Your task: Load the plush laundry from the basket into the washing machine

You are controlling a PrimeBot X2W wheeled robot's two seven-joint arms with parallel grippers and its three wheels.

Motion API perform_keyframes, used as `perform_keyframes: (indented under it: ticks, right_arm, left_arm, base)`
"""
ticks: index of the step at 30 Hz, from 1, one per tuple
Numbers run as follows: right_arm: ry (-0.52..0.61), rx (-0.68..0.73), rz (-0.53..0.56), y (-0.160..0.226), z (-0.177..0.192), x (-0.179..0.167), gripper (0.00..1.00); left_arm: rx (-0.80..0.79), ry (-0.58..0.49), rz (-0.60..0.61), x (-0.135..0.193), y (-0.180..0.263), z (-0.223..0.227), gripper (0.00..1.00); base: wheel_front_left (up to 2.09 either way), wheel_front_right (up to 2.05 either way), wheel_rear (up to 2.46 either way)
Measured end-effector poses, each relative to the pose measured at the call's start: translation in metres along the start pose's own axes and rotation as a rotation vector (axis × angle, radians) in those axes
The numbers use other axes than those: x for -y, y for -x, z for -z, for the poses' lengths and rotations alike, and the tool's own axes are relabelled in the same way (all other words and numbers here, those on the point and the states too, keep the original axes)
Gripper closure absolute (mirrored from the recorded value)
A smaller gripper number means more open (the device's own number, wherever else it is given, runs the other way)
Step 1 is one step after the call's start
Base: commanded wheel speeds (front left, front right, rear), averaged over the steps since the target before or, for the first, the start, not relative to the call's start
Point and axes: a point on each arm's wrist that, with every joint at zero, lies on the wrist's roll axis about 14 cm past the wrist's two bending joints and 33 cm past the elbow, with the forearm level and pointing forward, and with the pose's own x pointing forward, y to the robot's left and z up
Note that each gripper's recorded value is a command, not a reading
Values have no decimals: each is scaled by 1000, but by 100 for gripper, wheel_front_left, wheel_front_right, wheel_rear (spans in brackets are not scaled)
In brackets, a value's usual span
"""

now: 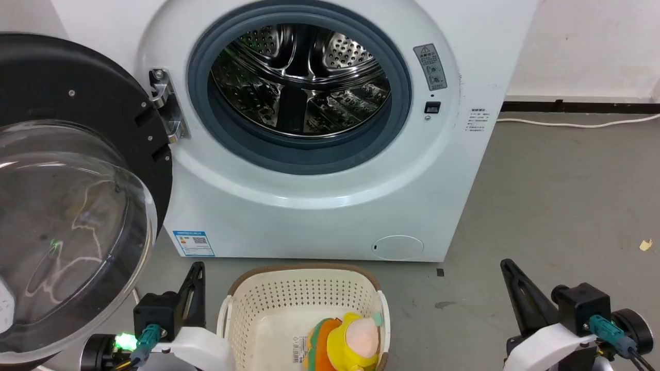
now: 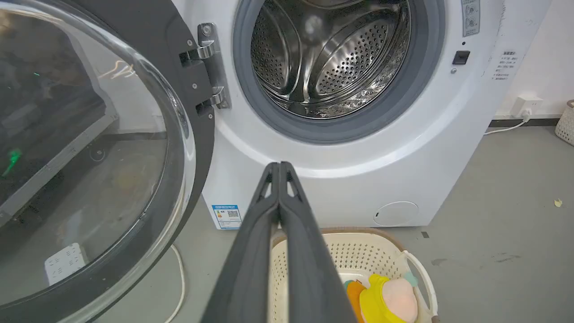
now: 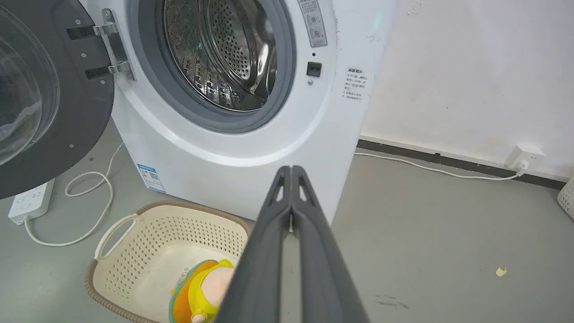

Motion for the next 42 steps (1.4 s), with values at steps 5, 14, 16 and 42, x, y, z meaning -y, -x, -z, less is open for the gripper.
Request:
perform_keyframes:
  ticks: [5, 14, 16, 42]
  right_arm:
    - [0, 0, 0, 0, 0, 0, 100]
    - [0, 0, 0, 0, 0, 0, 100]
    - [0, 0, 0, 0, 0, 0, 100]
    - [0, 0, 0, 0, 0, 0, 100]
  left_arm:
    - [0, 0, 1, 0, 0, 0, 100]
    - [0, 0, 0, 0, 0, 0, 100]
    - [0, 0, 1, 0, 0, 0, 100]
    - [0, 0, 0, 0, 0, 0, 100]
  base:
    - [0, 0, 0]
    - [0, 0, 0]
    - [0, 0, 0]
    - [0, 0, 0]
